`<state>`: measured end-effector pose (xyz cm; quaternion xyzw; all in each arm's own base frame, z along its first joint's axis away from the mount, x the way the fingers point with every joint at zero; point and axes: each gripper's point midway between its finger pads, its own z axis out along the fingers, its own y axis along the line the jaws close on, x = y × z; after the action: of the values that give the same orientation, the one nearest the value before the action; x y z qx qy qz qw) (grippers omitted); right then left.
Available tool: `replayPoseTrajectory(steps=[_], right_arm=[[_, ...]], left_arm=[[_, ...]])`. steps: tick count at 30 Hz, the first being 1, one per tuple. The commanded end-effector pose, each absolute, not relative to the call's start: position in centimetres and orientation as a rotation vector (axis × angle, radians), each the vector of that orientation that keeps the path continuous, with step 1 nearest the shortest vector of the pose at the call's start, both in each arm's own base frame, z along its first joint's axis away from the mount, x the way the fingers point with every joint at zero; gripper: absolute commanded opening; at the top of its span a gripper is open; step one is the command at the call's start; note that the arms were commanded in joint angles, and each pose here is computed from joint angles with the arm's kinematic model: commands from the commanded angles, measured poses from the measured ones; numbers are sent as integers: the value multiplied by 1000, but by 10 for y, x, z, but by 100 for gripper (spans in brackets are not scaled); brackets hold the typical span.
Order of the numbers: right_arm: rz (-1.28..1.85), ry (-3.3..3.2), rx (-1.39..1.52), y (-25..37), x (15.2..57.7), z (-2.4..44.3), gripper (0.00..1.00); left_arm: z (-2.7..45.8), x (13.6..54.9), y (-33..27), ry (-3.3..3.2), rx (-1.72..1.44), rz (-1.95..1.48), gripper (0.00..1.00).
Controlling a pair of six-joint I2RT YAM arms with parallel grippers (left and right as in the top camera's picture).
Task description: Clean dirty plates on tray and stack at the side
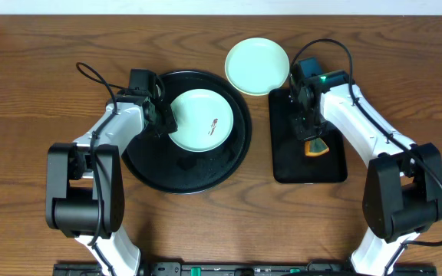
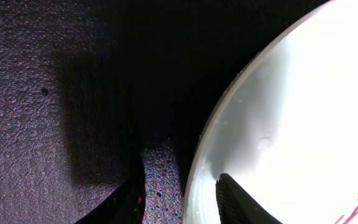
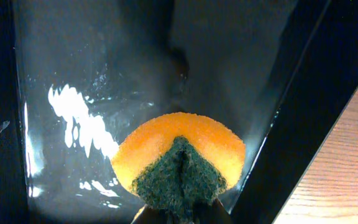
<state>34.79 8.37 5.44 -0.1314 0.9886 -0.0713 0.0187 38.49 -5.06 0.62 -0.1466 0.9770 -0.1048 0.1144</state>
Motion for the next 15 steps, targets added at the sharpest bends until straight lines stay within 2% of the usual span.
replayPoseTrajectory(steps=[1,3,6,7,8,9,15], right_arm=[[-200,3039,-398,91,352,65,1],[-201,3039,-399,91,352,65,1],[-200,3040,-399,91,352,65,15],[-200,3040,-399,91,352,65,16],[-201,3043,-399,91,351,64,13],[-203,3046,-400,90,350,63,2],[-208,3064,-399,86,341,41,1]], left_arm=[[5,380,-45,2867,-433,-274,40],[5,380,-45,2867,-432,-274,40],[5,380,-45,2867,-433,-274,40],[5,380,-45,2867,-432,-275,40],[5,380,-45,2868,-432,-274,40],[5,380,-45,2867,-433,-274,40],[5,380,-45,2867,-433,-275,41]])
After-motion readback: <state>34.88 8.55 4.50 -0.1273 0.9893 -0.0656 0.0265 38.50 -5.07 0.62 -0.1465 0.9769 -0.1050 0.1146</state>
